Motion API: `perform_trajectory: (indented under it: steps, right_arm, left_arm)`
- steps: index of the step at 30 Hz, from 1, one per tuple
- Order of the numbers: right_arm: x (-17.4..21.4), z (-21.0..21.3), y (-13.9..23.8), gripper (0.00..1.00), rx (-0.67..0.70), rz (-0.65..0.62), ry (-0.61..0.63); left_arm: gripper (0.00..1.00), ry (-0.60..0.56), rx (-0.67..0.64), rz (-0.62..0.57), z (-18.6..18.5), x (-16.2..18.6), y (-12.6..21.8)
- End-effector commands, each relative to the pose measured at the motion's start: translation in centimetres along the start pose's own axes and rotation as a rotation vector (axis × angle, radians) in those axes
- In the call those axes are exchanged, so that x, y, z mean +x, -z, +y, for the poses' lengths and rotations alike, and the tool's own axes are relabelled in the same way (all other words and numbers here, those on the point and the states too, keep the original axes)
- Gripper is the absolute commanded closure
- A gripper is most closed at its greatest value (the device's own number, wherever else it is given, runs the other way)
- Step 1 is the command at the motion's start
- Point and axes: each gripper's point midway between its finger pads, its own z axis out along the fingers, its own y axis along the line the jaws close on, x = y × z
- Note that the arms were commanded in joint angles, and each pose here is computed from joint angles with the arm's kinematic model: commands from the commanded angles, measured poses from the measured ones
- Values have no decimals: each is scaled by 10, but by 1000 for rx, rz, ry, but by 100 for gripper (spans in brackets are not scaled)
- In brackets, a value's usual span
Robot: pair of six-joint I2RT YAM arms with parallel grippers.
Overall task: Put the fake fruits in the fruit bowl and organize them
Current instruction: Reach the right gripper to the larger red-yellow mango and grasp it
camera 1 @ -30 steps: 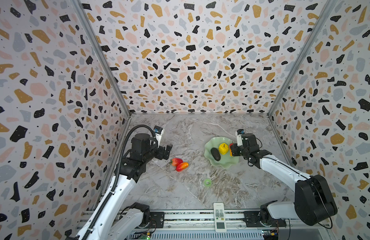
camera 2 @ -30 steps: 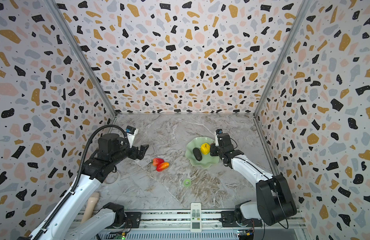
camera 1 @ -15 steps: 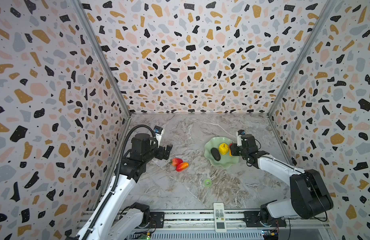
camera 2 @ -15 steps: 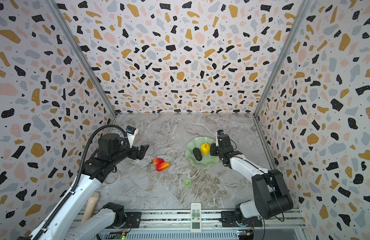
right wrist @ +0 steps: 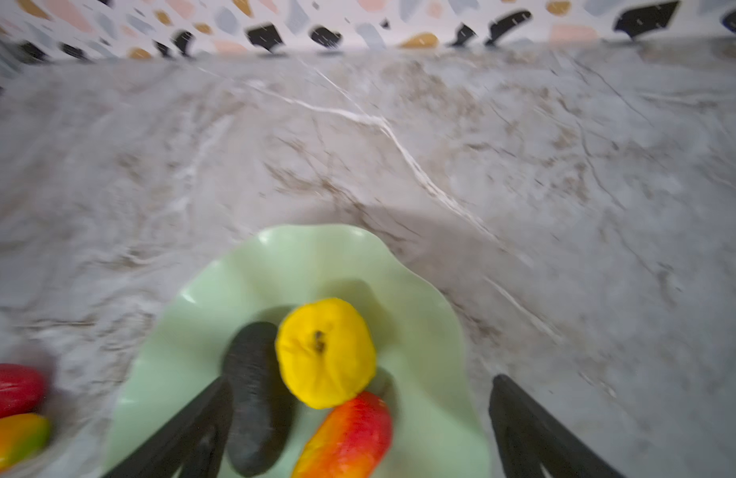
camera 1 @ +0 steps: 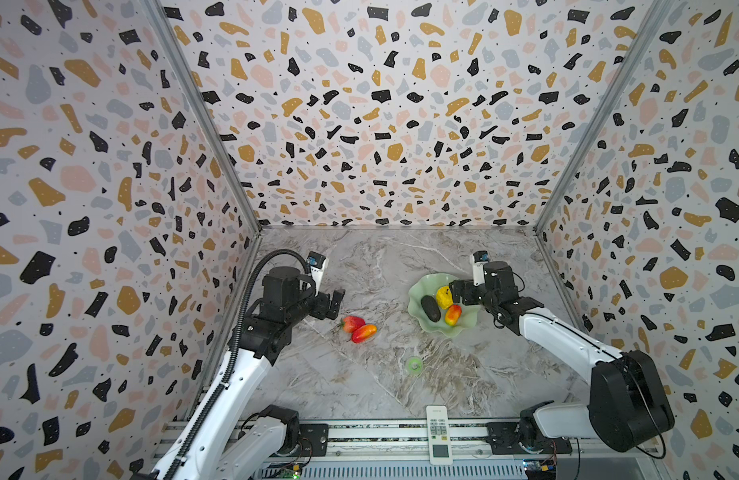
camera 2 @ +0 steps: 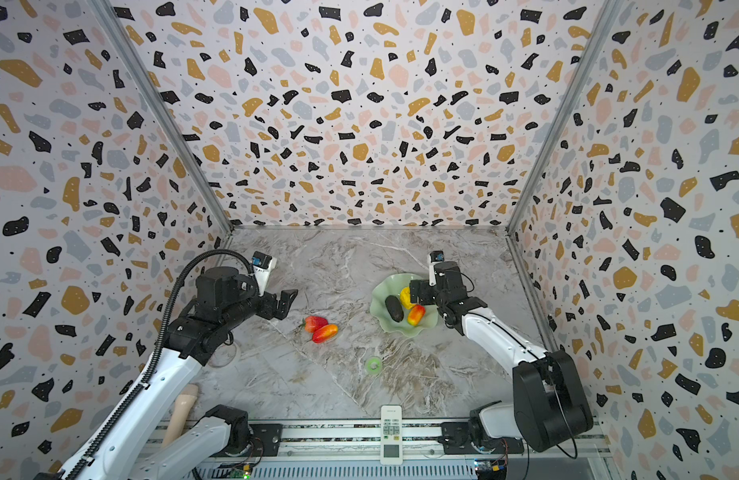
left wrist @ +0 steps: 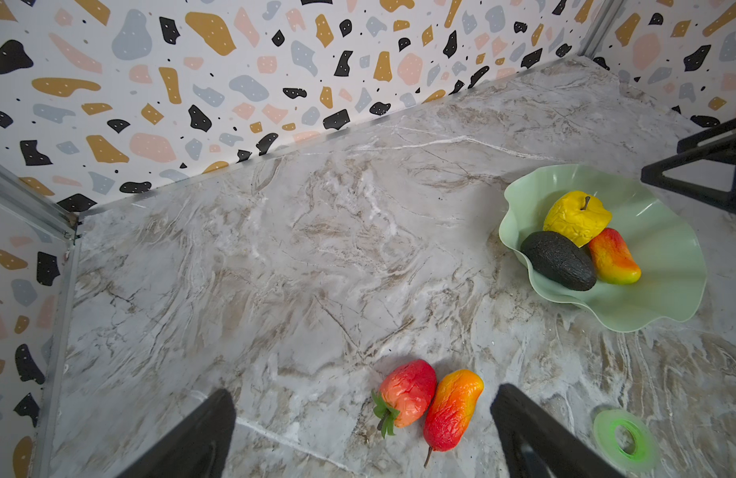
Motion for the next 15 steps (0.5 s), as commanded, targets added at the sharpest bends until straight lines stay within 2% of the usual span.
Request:
perform_trajectory:
  steps: [1, 4, 7, 11, 13, 15]
  right_arm:
    - [-26, 80, 16, 1, -232, -32, 266]
    - [-9, 157, 20, 1, -462, 11, 498]
    - [23, 211, 16, 1, -619, 63, 720]
    - [74, 255, 10, 1, -837, 147, 948]
    - [92, 265, 0, 1, -879, 173, 1030]
    - [100, 268, -15, 1, -883, 198, 1062]
  left_arm:
    - [0, -6, 7, -30, -2, -10, 1]
    - [0, -3, 8, -26, -2, -9, 0]
    - [0, -2, 7, -29, -2, -9, 2]
    - [0, -4, 1, -30, -1, -9, 5]
    - [0, -2, -3, -34, -1, -9, 7]
    - [0, 0, -6, -32, 0, -9, 7]
